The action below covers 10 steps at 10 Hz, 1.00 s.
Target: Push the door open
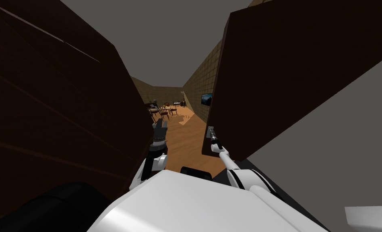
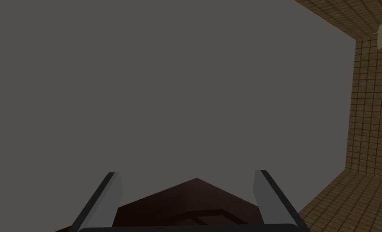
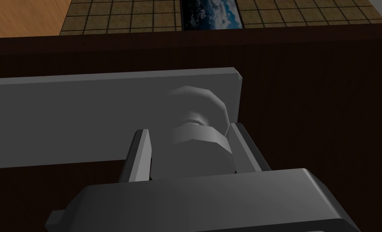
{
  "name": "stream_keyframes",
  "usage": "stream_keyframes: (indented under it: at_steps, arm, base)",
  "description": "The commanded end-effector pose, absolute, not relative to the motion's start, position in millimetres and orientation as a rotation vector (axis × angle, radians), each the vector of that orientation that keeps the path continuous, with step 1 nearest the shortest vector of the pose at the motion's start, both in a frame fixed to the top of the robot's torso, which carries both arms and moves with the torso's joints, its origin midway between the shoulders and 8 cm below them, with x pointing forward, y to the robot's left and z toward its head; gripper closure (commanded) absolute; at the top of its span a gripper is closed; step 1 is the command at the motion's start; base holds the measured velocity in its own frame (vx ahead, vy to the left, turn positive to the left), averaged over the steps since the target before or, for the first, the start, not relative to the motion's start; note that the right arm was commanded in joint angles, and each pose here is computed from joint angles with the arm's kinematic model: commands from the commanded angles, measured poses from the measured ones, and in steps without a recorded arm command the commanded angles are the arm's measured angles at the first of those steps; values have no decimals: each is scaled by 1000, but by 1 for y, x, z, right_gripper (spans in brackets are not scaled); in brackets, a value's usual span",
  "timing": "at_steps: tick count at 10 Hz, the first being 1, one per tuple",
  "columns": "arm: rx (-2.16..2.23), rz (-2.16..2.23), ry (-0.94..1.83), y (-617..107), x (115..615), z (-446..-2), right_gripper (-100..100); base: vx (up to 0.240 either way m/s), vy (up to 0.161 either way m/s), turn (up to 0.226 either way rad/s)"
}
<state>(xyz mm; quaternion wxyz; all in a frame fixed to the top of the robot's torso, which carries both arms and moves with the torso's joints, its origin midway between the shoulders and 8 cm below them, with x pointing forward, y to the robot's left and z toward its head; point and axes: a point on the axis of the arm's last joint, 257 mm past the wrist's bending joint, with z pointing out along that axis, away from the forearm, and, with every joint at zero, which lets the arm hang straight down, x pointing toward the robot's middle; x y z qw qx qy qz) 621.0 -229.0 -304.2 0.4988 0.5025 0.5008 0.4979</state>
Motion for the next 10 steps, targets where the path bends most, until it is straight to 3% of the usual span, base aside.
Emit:
stream_keyframes:
  at_steps: [1,10]
  arm:
    - [1217,1186,1190,-245,622,-300,100]
    - [1254,1127,1133,-289,620,-300,100]
  base:
    - [176,57,-24]
    - [137,72,-40]
